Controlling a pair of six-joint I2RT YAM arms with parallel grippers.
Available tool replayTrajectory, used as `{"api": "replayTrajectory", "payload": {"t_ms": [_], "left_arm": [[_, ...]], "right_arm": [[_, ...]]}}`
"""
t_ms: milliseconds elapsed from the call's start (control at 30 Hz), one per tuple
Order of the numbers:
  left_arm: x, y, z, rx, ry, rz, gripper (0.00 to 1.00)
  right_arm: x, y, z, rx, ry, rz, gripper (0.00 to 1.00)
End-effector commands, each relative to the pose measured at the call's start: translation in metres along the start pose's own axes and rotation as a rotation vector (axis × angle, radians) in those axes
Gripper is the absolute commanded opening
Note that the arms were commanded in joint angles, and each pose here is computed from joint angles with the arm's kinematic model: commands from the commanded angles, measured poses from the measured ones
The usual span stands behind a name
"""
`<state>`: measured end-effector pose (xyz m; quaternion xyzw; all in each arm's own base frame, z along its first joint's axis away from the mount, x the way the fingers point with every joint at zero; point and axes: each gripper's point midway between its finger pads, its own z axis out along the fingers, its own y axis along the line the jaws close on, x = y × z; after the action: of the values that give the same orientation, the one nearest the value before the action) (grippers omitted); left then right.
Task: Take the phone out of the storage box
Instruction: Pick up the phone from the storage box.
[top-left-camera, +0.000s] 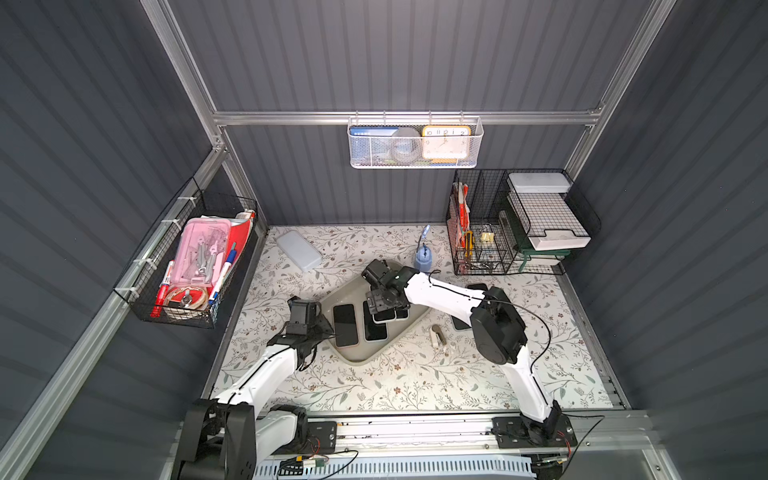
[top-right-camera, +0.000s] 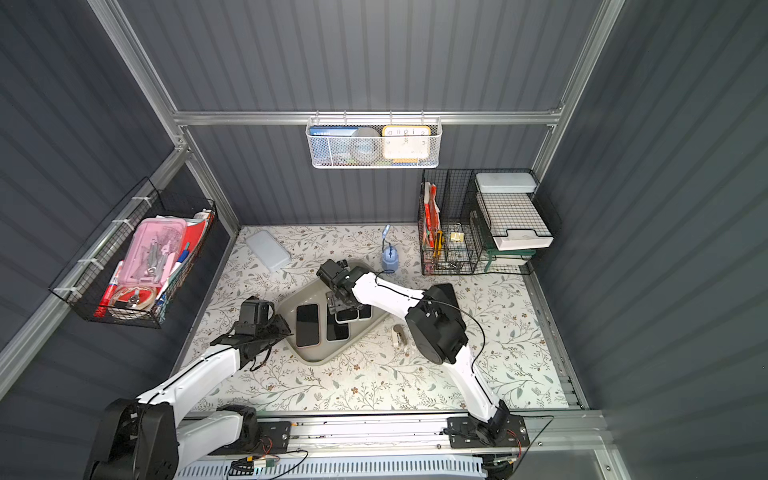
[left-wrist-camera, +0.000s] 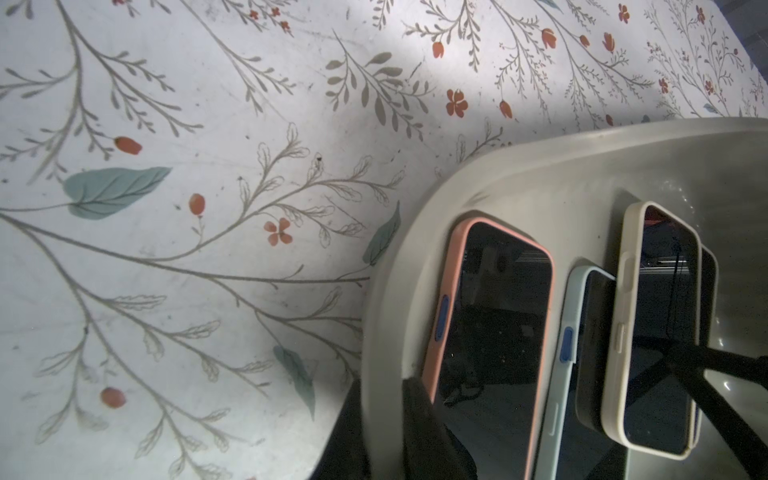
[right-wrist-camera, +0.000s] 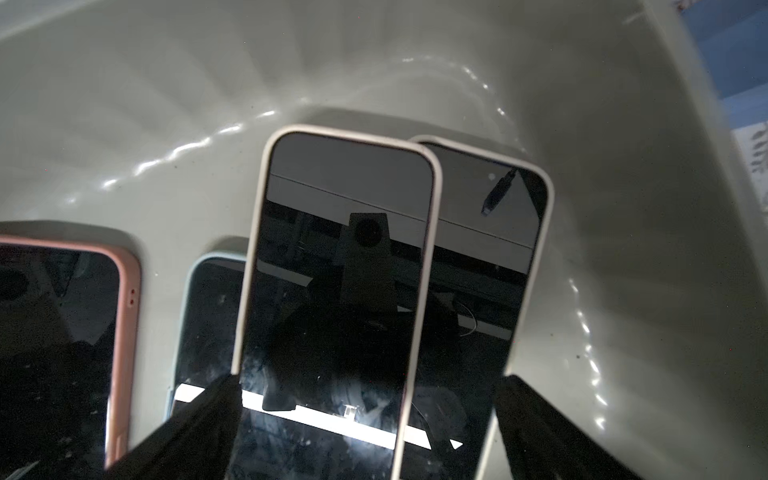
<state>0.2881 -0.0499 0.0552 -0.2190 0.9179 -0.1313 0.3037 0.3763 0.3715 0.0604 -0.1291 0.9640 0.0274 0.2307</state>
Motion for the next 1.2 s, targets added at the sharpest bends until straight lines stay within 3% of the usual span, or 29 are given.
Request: {"api": "replayTrajectory", "payload": {"t_ms": [0, 633, 800, 1033, 1167], "left_arm": [[0.008, 0.001, -0.003, 0.003, 0.018, 0.038, 0.16], [0.007, 0.002, -0.004, -0.001, 0.013, 0.033, 0.17], [0.007, 0.002, -0.004, -0.003, 0.013, 0.034, 0.23], [0.007, 0.002, -0.004, -0.005, 0.013, 0.034, 0.44], [0.007, 0.002, -0.004, -0.005, 0.011, 0.034, 0.48]], "right_arm": [[-0.008, 0.002, 0.001, 0.002, -0.02, 0.057, 0.99], [0.002, 0.015, 0.031, -0.006, 0.028, 0.091, 0.99], [0.011, 0.014, 0.039, 0.021, 0.053, 0.082, 0.96], [0.019, 0.007, 0.04, 0.062, 0.072, 0.073, 0.81], [0.018, 0.007, 0.04, 0.06, 0.071, 0.069, 0.75]]}}
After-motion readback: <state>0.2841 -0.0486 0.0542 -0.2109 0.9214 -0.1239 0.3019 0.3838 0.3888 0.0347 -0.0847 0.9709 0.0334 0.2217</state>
